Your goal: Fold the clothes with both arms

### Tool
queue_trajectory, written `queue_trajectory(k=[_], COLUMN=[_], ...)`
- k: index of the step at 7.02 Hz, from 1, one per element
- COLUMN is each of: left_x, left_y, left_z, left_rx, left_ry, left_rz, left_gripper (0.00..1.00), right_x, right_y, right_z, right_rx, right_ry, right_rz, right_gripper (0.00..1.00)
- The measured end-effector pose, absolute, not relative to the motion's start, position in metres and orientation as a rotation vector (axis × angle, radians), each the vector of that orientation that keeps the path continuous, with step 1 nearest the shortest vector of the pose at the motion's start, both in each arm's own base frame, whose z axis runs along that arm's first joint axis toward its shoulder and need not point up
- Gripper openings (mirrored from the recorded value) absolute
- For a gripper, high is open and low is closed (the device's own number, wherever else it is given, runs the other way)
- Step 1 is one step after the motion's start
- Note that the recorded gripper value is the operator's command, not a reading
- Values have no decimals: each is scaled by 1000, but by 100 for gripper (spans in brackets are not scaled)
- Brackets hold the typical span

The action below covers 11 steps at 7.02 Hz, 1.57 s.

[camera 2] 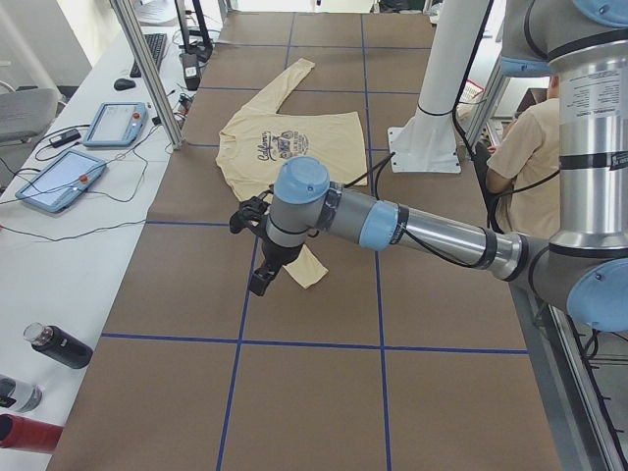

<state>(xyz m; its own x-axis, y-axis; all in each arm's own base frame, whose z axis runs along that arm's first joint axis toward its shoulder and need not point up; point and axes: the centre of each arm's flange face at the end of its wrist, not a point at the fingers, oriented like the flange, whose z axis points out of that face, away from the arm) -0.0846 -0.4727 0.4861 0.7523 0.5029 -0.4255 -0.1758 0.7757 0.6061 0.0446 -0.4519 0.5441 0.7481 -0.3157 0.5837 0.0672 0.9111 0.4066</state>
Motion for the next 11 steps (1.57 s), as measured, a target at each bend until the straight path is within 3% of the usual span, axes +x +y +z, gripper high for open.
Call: queue_trajectory(k=[2,5,9,11], left_x=[-86,-86,-85,-85], left_y=[-498,-506,-505,-505], left_z=[483,491,497,497], left_rx=[664,697,691,691], left_ry=[598,621,624,624], left_rz=[373,293,288,288], left_gripper=[100,100,100,100], right_x=[37,-62,-145,-168], right_y=[-466,-482,-470,-464], right_z=[541,557,645,660], right_rx=[444,405,416,415], right_ry=[-731,-821,-853,-842], right_rz=[-234,-201,-47,-14], right_gripper=[100,100,85,80])
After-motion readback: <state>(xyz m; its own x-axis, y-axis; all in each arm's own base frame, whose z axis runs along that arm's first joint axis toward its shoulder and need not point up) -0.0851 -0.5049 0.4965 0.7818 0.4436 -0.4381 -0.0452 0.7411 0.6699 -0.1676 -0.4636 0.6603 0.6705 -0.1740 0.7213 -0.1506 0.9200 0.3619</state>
